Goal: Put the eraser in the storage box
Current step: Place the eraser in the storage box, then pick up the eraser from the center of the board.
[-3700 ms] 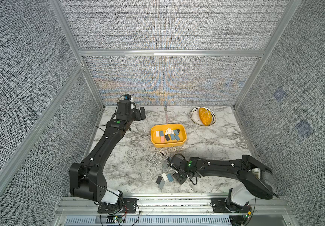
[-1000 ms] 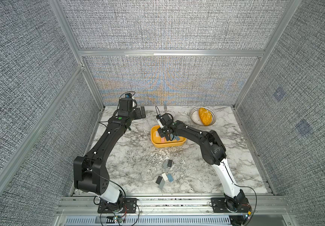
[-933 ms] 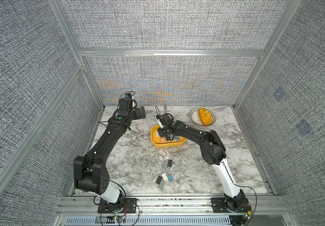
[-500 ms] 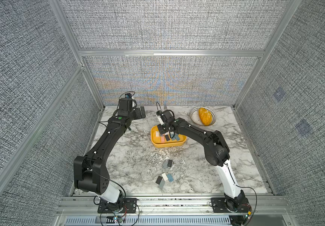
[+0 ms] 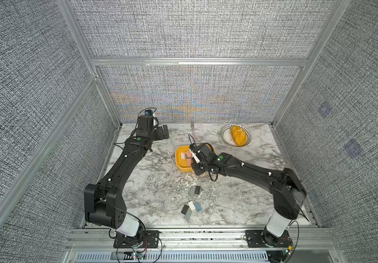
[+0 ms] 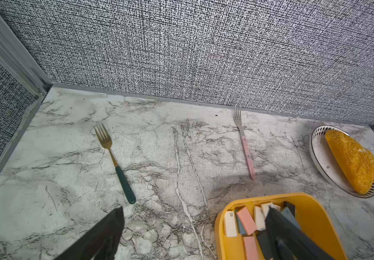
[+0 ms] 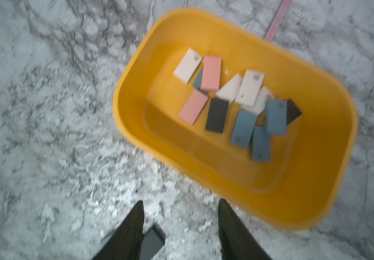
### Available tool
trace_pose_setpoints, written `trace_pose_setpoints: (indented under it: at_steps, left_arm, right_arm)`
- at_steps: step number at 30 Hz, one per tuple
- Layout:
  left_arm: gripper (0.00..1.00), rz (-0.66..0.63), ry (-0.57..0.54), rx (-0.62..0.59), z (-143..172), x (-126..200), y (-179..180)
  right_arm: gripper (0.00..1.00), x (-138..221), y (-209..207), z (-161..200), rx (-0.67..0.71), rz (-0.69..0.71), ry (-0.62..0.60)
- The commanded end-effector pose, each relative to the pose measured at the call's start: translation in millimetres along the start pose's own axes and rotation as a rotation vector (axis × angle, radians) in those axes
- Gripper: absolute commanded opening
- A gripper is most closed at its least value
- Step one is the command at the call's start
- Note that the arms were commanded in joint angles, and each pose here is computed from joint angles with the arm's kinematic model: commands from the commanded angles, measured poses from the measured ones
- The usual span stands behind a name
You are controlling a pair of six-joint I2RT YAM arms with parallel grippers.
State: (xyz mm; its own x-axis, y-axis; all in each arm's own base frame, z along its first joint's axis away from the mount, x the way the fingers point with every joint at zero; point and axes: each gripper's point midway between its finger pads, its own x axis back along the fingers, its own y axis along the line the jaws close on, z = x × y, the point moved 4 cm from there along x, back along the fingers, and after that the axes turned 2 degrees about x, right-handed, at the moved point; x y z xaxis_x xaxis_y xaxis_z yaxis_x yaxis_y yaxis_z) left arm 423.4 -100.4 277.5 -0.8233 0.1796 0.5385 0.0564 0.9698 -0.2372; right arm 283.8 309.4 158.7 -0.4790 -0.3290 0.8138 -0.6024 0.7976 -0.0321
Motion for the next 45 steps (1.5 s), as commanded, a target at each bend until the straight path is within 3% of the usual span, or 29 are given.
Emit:
trace_pose_setpoints:
  at_steps: [1, 6, 18, 32, 45]
  left_arm:
    - [1.0, 0.029, -0.028, 0.016, -6, 2, -4]
    - [1.0, 0.04, -0.025, 0.024, -4, 3, -5]
    - [1.0, 0.056, -0.019, 0.03, 0, 7, -6]
    - [1.0, 0.053, -0.011, 0.032, 4, 3, -5]
    - [1.0, 0.049, -0.013, 0.028, 4, 4, -4]
  right_arm:
    - [0.54, 8, 11, 39, 0.01, -0.013, 0.076]
    - [0.54, 19, 31, 81, 0.032, -0.054, 0.14]
    - [0.55, 19, 94, 134, 0.05, -0.149, 0.238]
    - [0.54, 4, 92, 144, 0.05, -0.036, 0.289]
    - [0.54, -7, 97, 149, 0.068, -0.044, 0.314]
